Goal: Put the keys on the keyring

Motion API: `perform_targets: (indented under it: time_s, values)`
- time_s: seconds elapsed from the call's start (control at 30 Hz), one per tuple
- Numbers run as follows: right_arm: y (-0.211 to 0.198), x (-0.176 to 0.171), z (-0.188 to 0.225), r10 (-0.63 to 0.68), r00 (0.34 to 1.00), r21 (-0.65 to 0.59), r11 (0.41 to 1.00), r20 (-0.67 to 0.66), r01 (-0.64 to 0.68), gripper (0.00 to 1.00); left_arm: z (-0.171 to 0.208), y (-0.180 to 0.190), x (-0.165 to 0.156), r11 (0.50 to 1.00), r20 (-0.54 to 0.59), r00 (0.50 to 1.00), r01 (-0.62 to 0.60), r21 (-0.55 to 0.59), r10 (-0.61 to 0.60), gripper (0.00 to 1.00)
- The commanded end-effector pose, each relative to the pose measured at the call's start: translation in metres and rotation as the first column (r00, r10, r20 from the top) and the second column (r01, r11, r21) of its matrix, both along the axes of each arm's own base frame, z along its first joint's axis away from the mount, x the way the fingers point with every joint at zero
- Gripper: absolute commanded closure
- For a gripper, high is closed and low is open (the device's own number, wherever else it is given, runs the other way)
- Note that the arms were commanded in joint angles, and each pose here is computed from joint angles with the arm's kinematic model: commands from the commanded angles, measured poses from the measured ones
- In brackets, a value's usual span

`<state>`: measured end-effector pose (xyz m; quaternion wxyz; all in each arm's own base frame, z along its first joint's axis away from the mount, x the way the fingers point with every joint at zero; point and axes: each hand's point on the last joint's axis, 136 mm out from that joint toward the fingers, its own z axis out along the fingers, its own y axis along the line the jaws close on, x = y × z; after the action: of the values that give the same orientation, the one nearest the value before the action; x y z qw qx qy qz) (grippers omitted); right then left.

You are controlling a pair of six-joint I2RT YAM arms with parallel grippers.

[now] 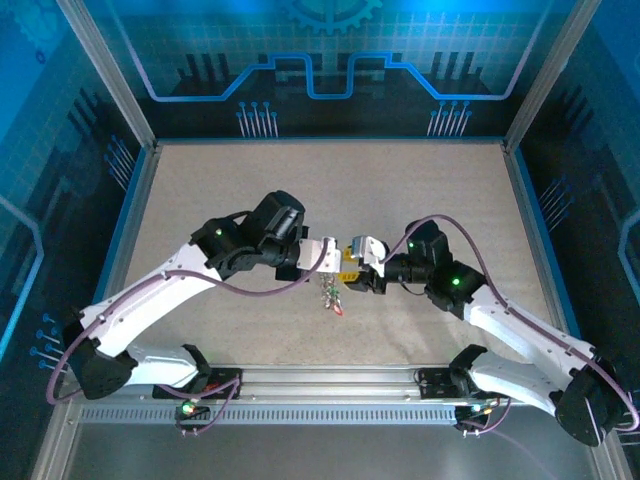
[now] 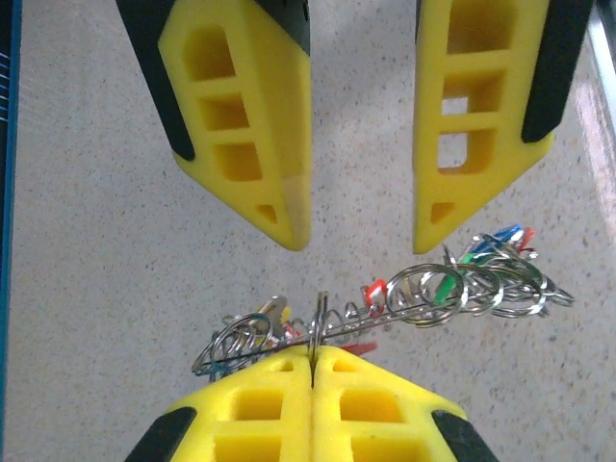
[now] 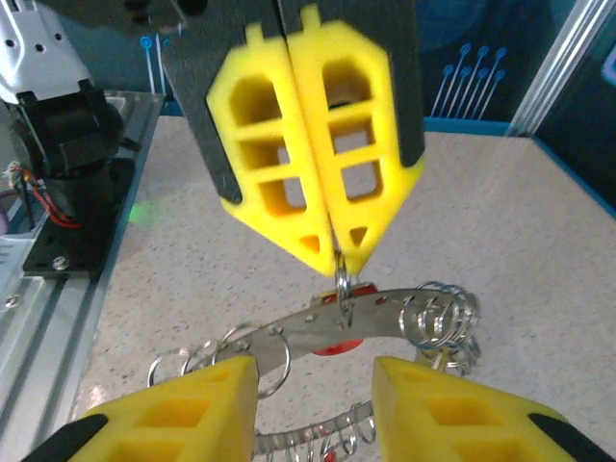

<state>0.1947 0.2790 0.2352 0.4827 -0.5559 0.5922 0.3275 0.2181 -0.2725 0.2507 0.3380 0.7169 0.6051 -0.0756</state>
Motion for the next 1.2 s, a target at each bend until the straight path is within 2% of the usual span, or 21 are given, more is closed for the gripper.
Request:
perform_targets:
  time_s: [0.0,0.27,0.57,0.73,1.17]
  values:
    - [0.002,-0.009,0.002,0.06,0.998,-0.01,0.998,-0.021,-0.06,0.63,0.006,0.005,-0.004,0.995,0.03,0.998,0.052,0.08,-0.054,1.0]
    - [0.009,0.0,0.003,0.047,0.999,0.034,0.998,0.017,-0.047,0.67,0.001,0.003,-0.002,0.982,-0.007,1.0,0.028,0.186,-0.028,1.0]
    - [0.013,0.003,-0.004,0.019,0.999,0.073,0.997,0.039,-0.022,0.73,0.015,-0.011,0.004,0.992,-0.012,1.0,-0.008,0.126,0.009,1.0]
    - [0.011,0.003,-0.005,0.01,0.998,0.093,0.996,0.059,-0.016,0.81,0.017,-0.016,0.005,0.995,-0.024,1.0,-0.01,0.098,0.012,1.0]
    - [0.003,-0.006,-0.002,-0.011,0.991,0.158,0.987,0.135,-0.01,0.76,0.016,-0.018,0.006,0.997,-0.08,0.996,-0.018,0.072,0.024,1.0]
